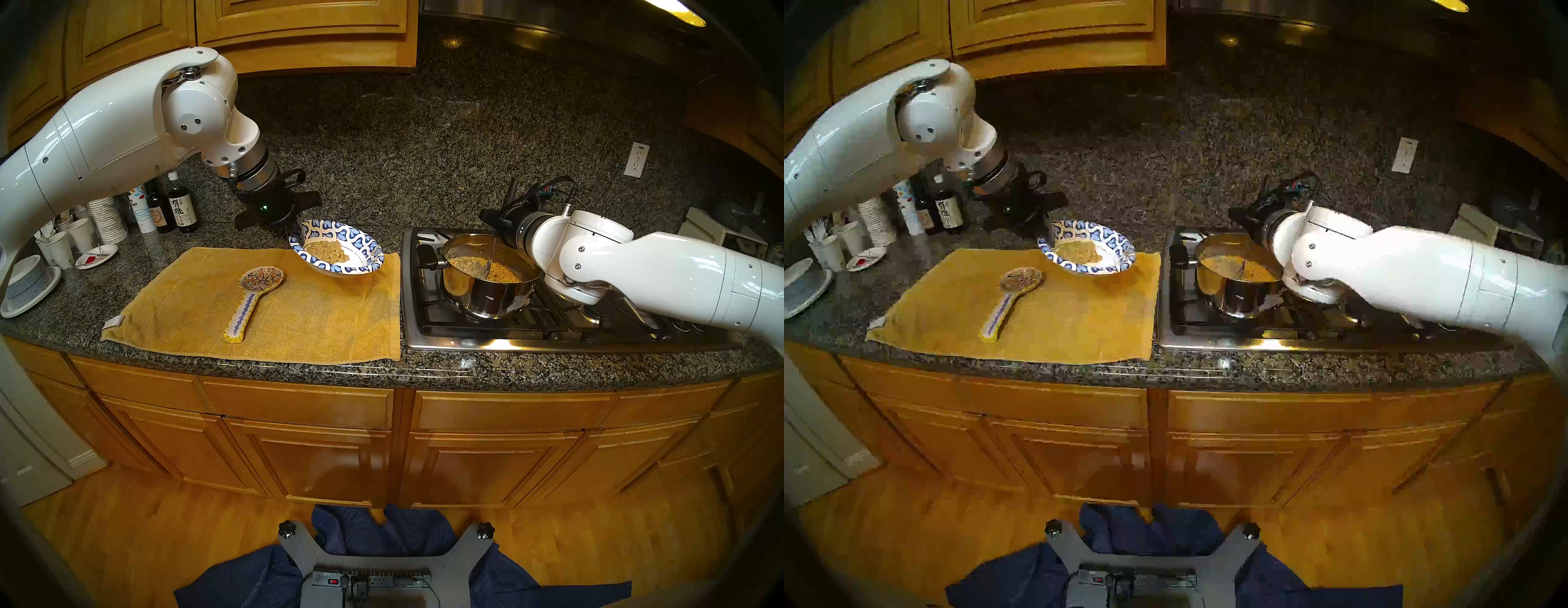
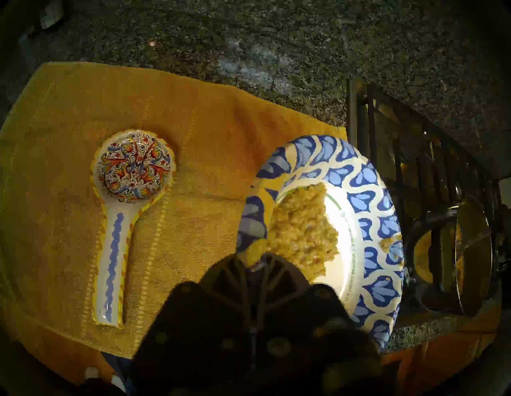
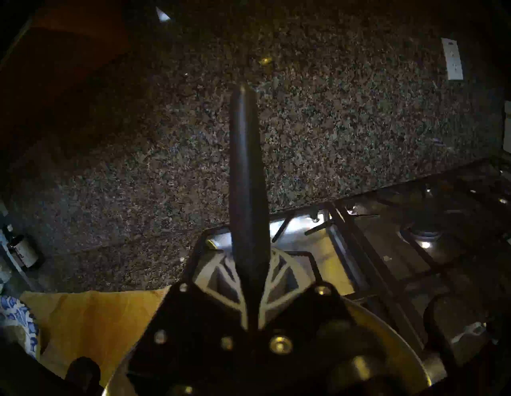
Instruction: Scoop oatmeal into bowl
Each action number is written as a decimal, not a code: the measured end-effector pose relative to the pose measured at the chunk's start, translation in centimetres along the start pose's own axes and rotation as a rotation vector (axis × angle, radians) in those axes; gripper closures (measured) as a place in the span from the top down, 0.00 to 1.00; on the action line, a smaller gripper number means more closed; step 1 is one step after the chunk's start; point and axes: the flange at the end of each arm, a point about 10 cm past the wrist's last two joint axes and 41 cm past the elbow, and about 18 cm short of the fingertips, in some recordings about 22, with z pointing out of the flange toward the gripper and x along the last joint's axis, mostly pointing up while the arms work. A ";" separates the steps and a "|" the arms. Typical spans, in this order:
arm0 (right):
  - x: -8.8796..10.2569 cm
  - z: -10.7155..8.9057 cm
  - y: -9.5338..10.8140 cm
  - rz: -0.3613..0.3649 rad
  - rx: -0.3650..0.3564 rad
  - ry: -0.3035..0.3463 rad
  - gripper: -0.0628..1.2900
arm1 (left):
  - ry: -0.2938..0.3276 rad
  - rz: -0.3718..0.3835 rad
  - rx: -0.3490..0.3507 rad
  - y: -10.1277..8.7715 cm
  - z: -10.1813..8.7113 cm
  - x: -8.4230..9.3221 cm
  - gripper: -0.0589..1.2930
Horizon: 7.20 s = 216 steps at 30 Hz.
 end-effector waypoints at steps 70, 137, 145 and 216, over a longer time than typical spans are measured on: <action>3.0 3.0 0.7 0.285 -0.047 -0.127 0.02 | -0.001 0.002 0.011 -0.2 0.1 0.0 0.03; 6.6 0.1 3.5 0.455 -0.024 -0.032 0.02 | 0.002 0.004 0.016 -0.2 0.0 0.0 0.03; 6.8 -0.1 4.3 0.474 -0.033 -0.017 0.02 | 0.002 0.004 0.016 -0.2 0.0 0.0 0.03; 6.9 -2.2 6.4 0.561 0.004 0.066 0.02 | 0.021 0.021 0.004 1.8 -0.7 0.2 0.03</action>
